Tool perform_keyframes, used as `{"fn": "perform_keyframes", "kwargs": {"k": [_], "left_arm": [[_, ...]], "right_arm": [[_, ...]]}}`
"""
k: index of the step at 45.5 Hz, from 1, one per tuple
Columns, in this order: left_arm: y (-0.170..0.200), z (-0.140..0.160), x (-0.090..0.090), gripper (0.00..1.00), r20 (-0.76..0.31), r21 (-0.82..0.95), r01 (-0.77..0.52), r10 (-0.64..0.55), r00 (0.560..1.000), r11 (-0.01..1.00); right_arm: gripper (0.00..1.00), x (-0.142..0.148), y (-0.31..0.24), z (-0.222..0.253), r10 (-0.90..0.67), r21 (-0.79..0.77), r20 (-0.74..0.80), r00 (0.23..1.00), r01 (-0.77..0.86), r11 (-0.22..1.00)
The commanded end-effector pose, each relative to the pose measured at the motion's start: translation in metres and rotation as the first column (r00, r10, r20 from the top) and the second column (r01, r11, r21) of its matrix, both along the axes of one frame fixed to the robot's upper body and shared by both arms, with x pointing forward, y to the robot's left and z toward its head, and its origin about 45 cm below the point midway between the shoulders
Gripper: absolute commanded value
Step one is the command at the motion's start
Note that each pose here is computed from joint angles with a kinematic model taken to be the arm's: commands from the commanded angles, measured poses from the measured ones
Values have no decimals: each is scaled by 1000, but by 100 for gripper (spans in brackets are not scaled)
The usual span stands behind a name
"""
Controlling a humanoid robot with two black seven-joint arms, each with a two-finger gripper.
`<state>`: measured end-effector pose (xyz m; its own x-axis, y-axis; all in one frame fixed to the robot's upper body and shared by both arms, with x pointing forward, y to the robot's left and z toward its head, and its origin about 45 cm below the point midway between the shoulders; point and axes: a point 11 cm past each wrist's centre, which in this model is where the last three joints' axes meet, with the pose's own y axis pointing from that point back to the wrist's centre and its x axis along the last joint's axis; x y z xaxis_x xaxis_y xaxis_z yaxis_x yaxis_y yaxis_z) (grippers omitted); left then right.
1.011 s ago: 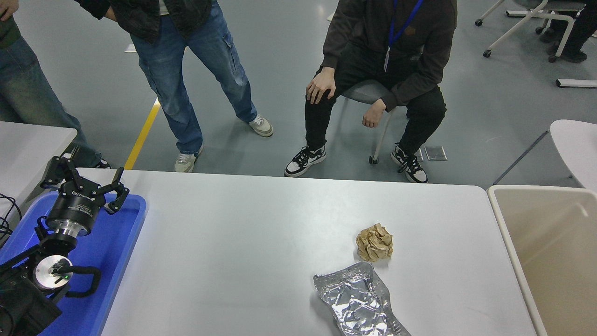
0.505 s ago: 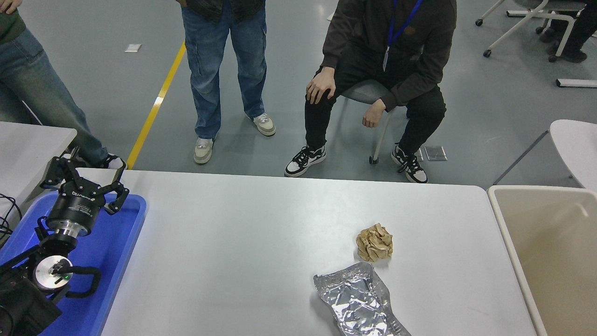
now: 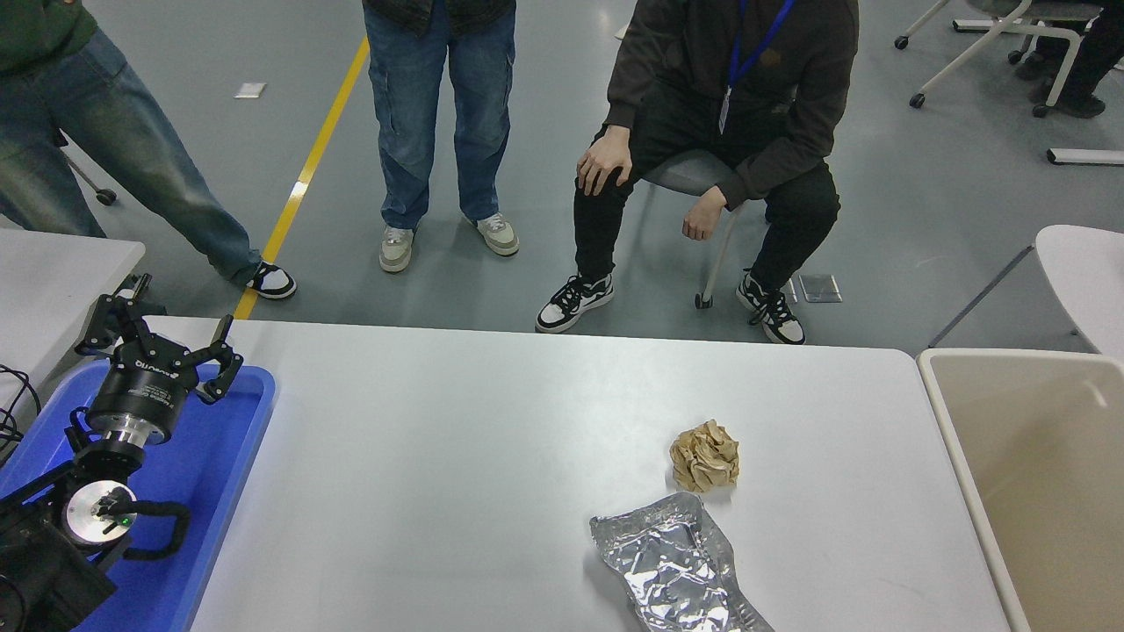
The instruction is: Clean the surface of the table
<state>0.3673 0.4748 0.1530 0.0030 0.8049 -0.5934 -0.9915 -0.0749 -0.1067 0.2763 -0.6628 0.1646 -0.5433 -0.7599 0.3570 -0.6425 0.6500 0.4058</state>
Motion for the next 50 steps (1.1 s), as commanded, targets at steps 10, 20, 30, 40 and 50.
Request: {"fn": "perform_keyframes", "kwargs": {"k": [10,20,30,40,50], "left_arm": [[0,0,0,100,0,0,0,0,1000,1000],[0,0,0,100,0,0,0,0,1000,1000],[0,0,0,100,0,0,0,0,1000,1000],[0,0,0,100,1,0,0,0,1000,1000],[0,0,0,100,0,0,0,0,1000,1000]], "right_arm": [[99,29,13,28,-16,206,280,960,-43,978],[99,45,52,36,-6,348,456,890,-172,922],[99,51,101,49,63,372,590,805,-341,863],[99,59,165,47,237,296,609,757,-494,818],[99,64,200,33,201,358,648,734,-527,771]]}}
